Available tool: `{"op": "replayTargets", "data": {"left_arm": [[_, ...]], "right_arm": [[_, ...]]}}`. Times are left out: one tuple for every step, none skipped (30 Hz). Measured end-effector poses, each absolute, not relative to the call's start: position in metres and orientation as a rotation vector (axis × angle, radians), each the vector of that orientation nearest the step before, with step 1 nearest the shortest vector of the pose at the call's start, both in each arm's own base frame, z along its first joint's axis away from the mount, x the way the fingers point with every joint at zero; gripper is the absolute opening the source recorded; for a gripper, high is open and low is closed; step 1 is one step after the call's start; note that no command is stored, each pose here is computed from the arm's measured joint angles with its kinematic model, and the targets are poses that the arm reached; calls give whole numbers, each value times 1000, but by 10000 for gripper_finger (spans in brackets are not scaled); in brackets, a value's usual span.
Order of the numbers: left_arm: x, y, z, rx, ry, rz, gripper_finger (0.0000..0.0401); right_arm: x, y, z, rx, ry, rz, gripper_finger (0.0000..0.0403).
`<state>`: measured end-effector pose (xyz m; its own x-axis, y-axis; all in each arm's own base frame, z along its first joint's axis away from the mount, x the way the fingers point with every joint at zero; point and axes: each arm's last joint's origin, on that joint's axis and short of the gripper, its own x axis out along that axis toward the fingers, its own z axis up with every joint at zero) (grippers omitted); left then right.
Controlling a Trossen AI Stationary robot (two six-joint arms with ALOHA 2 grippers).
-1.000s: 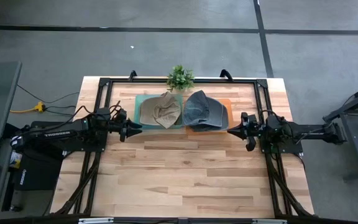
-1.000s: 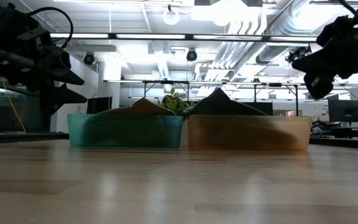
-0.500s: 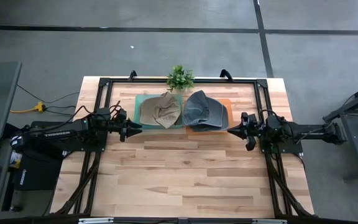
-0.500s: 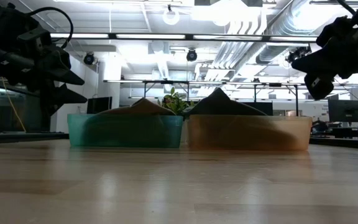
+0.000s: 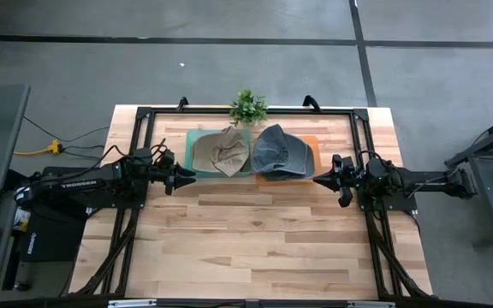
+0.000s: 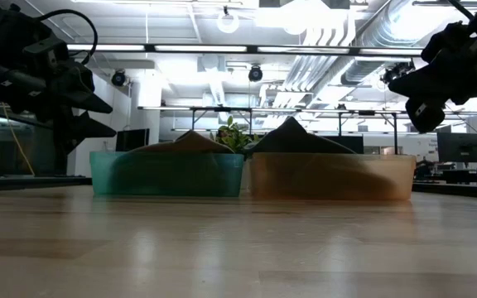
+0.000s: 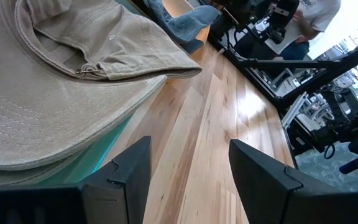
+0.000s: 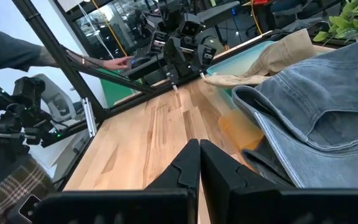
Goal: Pick & Place hat
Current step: Return to Home Position
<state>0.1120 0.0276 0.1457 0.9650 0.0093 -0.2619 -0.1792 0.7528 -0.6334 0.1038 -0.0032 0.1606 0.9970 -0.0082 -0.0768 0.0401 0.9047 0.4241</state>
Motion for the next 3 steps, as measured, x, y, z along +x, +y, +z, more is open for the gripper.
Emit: {"op": "replayTargets", "data": {"left_arm": [[112,28,146,-713,251,104,192],[112,28,146,-713,251,104,192],[112,28,146,-713,250,104,192]], "right_arm": [[104,-3,161,439,74,-25,7],[104,-3,161,439,74,-25,6],[104,-3,161,439,73,-25,5]]}}
